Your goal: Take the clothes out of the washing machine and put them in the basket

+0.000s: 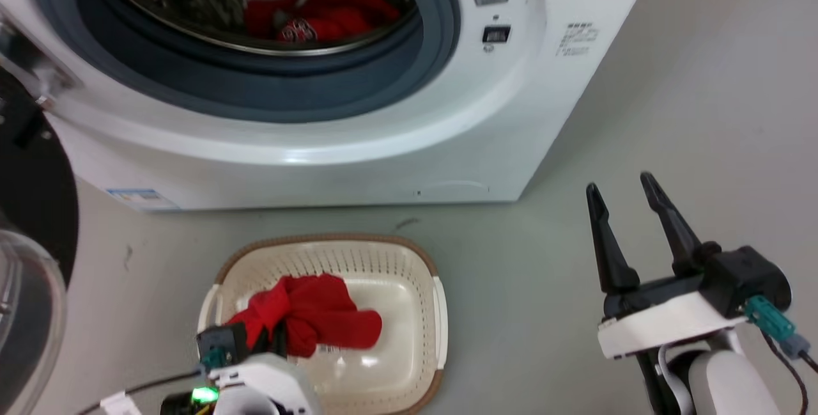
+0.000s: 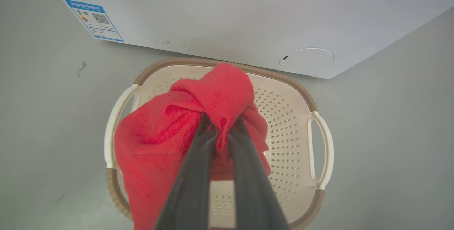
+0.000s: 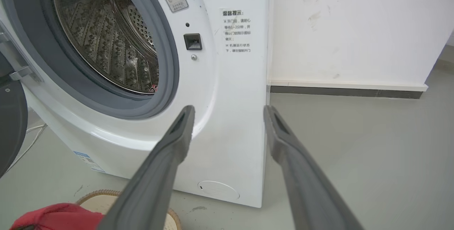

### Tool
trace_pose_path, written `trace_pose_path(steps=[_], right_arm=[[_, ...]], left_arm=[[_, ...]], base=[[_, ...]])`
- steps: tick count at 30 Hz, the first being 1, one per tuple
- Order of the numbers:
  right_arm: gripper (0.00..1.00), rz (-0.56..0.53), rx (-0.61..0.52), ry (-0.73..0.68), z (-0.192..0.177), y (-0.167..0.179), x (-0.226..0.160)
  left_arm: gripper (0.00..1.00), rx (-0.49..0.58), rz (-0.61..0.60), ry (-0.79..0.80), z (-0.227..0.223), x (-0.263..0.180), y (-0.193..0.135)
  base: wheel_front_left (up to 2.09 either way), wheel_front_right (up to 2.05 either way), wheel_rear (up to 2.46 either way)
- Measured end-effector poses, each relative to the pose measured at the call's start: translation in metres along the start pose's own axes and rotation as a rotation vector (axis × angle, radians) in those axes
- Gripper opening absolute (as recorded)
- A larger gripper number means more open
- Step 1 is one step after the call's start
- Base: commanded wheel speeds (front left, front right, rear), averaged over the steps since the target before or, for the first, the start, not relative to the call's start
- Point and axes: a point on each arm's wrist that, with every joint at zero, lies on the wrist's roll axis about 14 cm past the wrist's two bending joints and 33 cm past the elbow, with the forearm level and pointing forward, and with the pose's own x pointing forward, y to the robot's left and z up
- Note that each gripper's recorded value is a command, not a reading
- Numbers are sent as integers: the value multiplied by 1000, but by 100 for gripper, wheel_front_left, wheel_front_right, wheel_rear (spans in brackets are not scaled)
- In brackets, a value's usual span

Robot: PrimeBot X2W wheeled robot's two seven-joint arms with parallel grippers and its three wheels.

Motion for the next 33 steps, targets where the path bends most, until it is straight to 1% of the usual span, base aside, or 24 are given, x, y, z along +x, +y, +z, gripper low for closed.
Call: trace_pose_path(steps=[8,14,19,25,27,28,29,33], right_arm=[[100,6,7,69,-39,-6,30],[100,2,18,126,-72,-13,42],[100,-18,19,174,-97,-23,46],[100,-42,13,216,-117,-34,44],[100,-46,9,216,-118,-36,45],[100,-47,9,216,-119,-37,45],[100,-49,11,216,-118,-37,45],[100,-58,8,205,-113,-40,44]], left_arm=[[0,-10,48,173,-42,58,13],[0,-21,71,300,-77,90,15],[0,-15,78,390,-106,107,15],[0,-19,99,501,-140,107,18],[44,-14,98,538,-148,104,18],[85,-12,100,549,-151,103,19],[100,-14,106,554,-152,102,19],[100,-9,109,560,-151,93,21]], base=[[0,0,0],[0,0,0],[0,0,0],[0,0,0],[0,0,0],[0,0,0],[0,0,0],[0,0,0]])
